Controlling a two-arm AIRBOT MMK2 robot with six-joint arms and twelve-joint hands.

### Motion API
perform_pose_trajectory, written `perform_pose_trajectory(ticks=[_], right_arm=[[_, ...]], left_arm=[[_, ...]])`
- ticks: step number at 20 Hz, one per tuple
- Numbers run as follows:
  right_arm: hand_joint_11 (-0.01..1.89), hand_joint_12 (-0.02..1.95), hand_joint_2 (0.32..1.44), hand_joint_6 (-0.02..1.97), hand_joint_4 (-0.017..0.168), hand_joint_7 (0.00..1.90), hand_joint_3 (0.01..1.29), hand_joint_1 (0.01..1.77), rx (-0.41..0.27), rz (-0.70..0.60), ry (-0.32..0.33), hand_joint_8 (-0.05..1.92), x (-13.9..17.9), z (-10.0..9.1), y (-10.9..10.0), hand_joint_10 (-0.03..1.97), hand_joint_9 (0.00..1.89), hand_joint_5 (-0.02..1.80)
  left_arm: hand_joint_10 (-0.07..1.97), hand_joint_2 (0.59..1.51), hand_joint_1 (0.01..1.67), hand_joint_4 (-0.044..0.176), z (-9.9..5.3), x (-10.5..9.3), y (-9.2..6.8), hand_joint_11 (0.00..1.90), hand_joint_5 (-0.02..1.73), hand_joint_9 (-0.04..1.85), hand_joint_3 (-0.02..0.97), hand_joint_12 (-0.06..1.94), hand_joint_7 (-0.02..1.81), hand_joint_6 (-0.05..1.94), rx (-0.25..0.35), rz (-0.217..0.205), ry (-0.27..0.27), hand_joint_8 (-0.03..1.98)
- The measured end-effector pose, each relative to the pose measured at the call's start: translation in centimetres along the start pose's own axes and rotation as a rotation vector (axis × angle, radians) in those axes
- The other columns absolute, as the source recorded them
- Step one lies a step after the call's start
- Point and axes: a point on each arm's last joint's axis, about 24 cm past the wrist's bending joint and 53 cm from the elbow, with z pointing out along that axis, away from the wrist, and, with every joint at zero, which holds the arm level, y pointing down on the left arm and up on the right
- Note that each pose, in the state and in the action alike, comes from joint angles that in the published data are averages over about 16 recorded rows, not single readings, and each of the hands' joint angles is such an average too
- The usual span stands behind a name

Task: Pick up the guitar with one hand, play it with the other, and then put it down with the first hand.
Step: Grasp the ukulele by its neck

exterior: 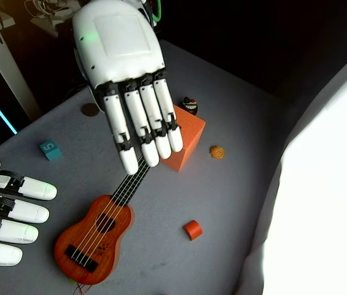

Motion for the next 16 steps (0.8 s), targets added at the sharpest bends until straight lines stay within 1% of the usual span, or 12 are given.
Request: perform_pose_trajectory(ticks=[3, 6, 8, 12, 16], right_arm=[[0.02, 0.56, 1.35, 0.06, 0.003, 0.20, 0.02, 0.36, -0.002, -0.001, -0.006, 0.02, -0.2, 0.0, 0.0, 0.16, 0.12, 0.16], [0.02, 0.52, 1.36, 0.05, 0.004, 0.19, 0.02, 0.36, -0.002, -0.002, -0.007, 0.02, -0.2, 0.0, 0.1, 0.16, 0.11, 0.15], [0.02, 0.52, 1.36, 0.05, 0.004, 0.19, 0.02, 0.35, -0.002, -0.002, -0.006, 0.02, -0.1, 0.0, 0.1, 0.16, 0.11, 0.14], [0.02, 0.51, 1.37, 0.04, 0.005, 0.19, 0.02, 0.35, -0.003, -0.001, -0.004, 0.02, -0.1, 0.0, 0.1, 0.16, 0.11, 0.14], [0.02, 0.57, 1.37, 0.04, 0.005, 0.20, 0.02, 0.36, -0.003, -0.001, -0.002, 0.02, 0.0, 0.1, 0.1, 0.16, 0.12, 0.14]], left_arm=[[0.02, 1.012, 1.38, 0.018, 1.3, 0.9, -0.5, 0.02, 0.02, 0.02, 0.035, 0.01, 0.02, -0.01, -0.026, 0.019, 0.002, -0.01], [0.02, 1.023, 1.39, 0.010, 2.5, 1.8, -0.5, 0.02, 0.02, 0.02, 0.039, 0.01, 0.02, -0.01, -0.052, 0.034, -0.002, -0.01], [0.02, 1.032, 1.39, 0.004, 3.2, 2.2, -0.2, 0.02, 0.02, 0.02, 0.041, 0.01, 0.01, -0.01, -0.075, 0.045, -0.012, -0.01], [0.02, 1.044, 1.38, 0.005, 4.3, 2.9, 0.6, 0.02, 0.02, 0.02, 0.044, 0.01, 0.01, -0.01, -0.119, 0.069, -0.030, -0.01], [0.02, 1.048, 1.37, 0.004, 5.1, 3.8, 1.2, 0.02, 0.02, 0.02, 0.047, 0.01, 0.01, -0.01, -0.151, 0.091, -0.040, -0.01]])
